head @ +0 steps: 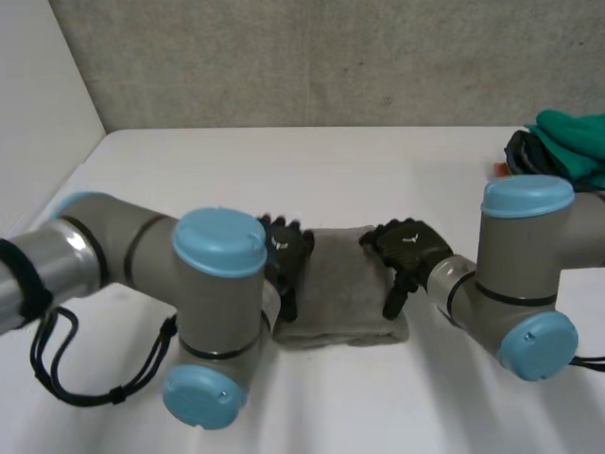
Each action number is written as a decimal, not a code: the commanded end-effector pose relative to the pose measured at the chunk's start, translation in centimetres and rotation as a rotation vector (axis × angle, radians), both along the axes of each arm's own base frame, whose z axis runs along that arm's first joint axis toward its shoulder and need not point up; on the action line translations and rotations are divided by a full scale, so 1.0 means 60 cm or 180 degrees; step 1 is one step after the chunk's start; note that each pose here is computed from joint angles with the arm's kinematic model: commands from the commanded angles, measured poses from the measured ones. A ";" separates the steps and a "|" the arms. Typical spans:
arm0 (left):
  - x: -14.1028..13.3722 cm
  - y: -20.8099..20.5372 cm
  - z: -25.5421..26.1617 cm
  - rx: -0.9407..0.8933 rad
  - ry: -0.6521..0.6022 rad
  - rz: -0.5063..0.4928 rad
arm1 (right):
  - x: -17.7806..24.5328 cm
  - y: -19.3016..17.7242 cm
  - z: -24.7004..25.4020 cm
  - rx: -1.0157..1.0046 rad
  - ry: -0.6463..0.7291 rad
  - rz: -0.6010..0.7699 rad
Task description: Fold the laundry.
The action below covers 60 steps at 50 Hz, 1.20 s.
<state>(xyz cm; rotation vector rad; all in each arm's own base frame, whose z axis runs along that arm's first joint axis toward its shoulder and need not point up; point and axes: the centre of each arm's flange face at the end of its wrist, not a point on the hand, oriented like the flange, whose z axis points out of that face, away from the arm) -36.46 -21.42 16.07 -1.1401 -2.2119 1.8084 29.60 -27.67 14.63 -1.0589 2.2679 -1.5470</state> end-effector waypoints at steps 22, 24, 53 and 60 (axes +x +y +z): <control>0.018 -0.009 0.139 0.0224 0.1056 -0.0856 | 0.033 0.149 -0.074 -0.1027 0.0355 0.0776; 0.018 -0.010 0.139 0.0218 0.1058 -0.0852 | 0.035 0.145 -0.075 -0.1054 0.0367 0.0778; 0.021 -0.009 0.131 0.0255 0.1037 -0.0836 | 0.083 0.080 -0.078 -0.1331 0.0208 0.0726; 0.024 -0.013 0.137 0.0224 0.1058 -0.0816 | 0.065 0.026 -0.038 -0.1472 0.0042 0.0427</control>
